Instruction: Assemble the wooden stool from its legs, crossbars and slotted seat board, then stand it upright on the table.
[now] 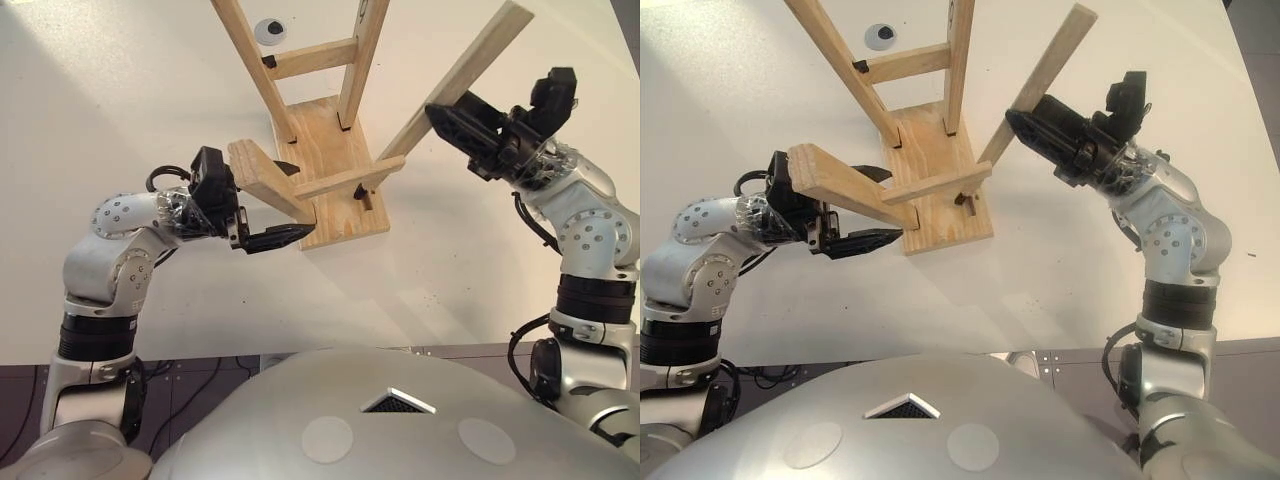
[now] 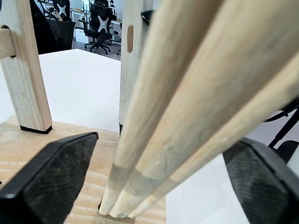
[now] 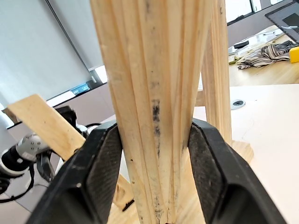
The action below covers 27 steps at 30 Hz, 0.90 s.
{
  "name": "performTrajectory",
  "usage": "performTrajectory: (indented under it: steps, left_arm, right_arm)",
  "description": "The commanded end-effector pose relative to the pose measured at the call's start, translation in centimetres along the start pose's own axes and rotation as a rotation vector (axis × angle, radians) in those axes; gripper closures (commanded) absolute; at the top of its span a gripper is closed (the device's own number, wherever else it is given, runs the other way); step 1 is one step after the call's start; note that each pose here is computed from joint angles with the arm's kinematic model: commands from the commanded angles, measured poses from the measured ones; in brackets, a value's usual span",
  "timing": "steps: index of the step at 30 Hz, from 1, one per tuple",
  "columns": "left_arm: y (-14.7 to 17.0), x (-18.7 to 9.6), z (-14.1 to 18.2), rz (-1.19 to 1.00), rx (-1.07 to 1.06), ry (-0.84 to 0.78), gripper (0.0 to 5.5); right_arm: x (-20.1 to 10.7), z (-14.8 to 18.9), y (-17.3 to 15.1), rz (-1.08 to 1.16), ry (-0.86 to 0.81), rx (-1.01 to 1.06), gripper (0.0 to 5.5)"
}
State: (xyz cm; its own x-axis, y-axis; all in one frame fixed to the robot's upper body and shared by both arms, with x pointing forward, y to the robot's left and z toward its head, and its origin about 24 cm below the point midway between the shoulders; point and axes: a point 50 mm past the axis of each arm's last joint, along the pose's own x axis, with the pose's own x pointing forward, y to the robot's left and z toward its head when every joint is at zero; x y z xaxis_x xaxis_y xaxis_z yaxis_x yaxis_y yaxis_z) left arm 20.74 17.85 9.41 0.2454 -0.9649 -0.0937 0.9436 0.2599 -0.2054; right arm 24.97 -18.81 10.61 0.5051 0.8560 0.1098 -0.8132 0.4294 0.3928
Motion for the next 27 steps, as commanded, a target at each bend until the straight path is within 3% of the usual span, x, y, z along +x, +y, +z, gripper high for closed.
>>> performTrajectory:
  steps: [1,13,27]
  left_arm:
    - [0.5,0.3,1.1,0.003,0.074,-0.006,1.52]
    - [1.0,-0.3,1.4,-0.010,0.144,0.040,3.21]
    - [1.7,-1.5,1.4,-0.216,0.280,0.222,3.38]
  right_arm:
    - [-0.4,-0.8,-0.2,-0.007,0.043,-0.026,3.45]
    - [-2.0,-0.6,-0.8,0.069,0.255,-0.182,3.45]
    - [-0.8,1.3,0.2,0.225,0.339,-0.322,3.45]
